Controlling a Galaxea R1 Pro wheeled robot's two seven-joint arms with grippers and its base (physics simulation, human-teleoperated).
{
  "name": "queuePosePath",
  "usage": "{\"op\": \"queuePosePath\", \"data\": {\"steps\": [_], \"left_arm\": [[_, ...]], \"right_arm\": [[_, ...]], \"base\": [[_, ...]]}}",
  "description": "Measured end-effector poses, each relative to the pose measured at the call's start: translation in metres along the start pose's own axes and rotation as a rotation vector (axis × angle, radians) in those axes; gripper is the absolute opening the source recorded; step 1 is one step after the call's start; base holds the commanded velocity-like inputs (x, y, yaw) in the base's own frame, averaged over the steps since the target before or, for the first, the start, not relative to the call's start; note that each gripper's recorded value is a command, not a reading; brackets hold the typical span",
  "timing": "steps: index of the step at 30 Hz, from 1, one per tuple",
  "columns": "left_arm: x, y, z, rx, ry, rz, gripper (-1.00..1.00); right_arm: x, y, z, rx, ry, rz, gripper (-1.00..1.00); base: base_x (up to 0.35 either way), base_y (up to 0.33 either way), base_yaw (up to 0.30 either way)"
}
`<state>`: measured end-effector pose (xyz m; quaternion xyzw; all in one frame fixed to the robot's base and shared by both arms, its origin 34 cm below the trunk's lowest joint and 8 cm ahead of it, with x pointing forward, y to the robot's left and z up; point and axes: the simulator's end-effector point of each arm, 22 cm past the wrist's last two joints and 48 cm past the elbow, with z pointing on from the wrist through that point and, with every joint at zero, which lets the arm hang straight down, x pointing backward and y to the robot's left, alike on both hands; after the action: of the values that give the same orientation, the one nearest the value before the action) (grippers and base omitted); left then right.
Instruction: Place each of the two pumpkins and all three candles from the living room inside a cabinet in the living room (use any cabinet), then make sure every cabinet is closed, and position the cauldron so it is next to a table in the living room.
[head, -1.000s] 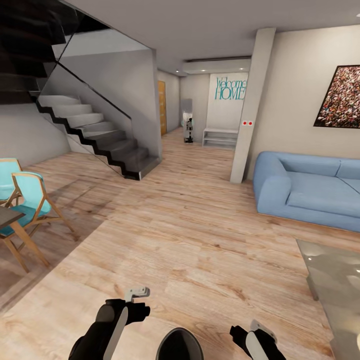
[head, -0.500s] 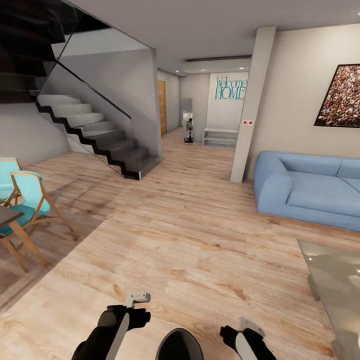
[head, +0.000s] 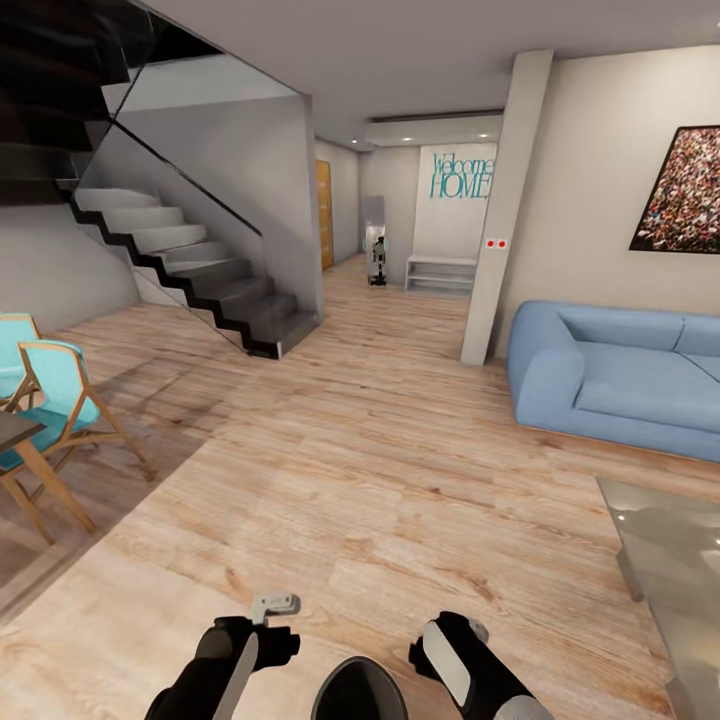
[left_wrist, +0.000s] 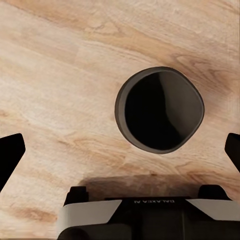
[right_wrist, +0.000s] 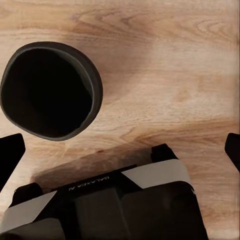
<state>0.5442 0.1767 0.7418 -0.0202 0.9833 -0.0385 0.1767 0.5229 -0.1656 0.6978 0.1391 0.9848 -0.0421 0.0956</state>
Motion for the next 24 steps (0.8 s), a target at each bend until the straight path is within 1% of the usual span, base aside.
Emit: {"op": "queuePosePath", "data": {"steps": [10, 14, 18, 20, 22, 24], "left_arm": [[0.007, 0.002, 0.013, -0.002, 0.016, 0.001, 1.0], [0.024, 0.003, 0.024, -0.002, 0.055, 0.001, 1.0], [0.032, 0.003, 0.032, 0.0, 0.071, 0.001, 1.0], [0.039, 0.002, 0.036, 0.002, 0.085, 0.001, 1.0], [0.042, 0.002, 0.04, 0.004, 0.09, 0.0, 1.0], [0.043, 0.002, 0.043, 0.005, 0.09, 0.0, 1.0]], "right_arm": [[0.003, 0.0, 0.012, 0.007, 0.015, -0.009, 1.0], [0.005, 0.001, 0.017, 0.005, 0.018, -0.013, 1.0], [0.012, 0.0, 0.025, 0.007, 0.032, -0.02, 1.0], [0.015, 0.004, 0.028, -0.013, 0.036, -0.022, 1.0], [0.016, 0.012, 0.03, -0.047, 0.036, -0.024, 1.0], [0.016, 0.018, 0.032, -0.067, 0.032, -0.038, 1.0]], "base": [[0.0, 0.0, 0.0], [0.0, 0.0, 0.0], [0.0, 0.0, 0.0], [0.0, 0.0, 0.0], [0.0, 0.0, 0.0], [0.0, 0.0, 0.0]]}}
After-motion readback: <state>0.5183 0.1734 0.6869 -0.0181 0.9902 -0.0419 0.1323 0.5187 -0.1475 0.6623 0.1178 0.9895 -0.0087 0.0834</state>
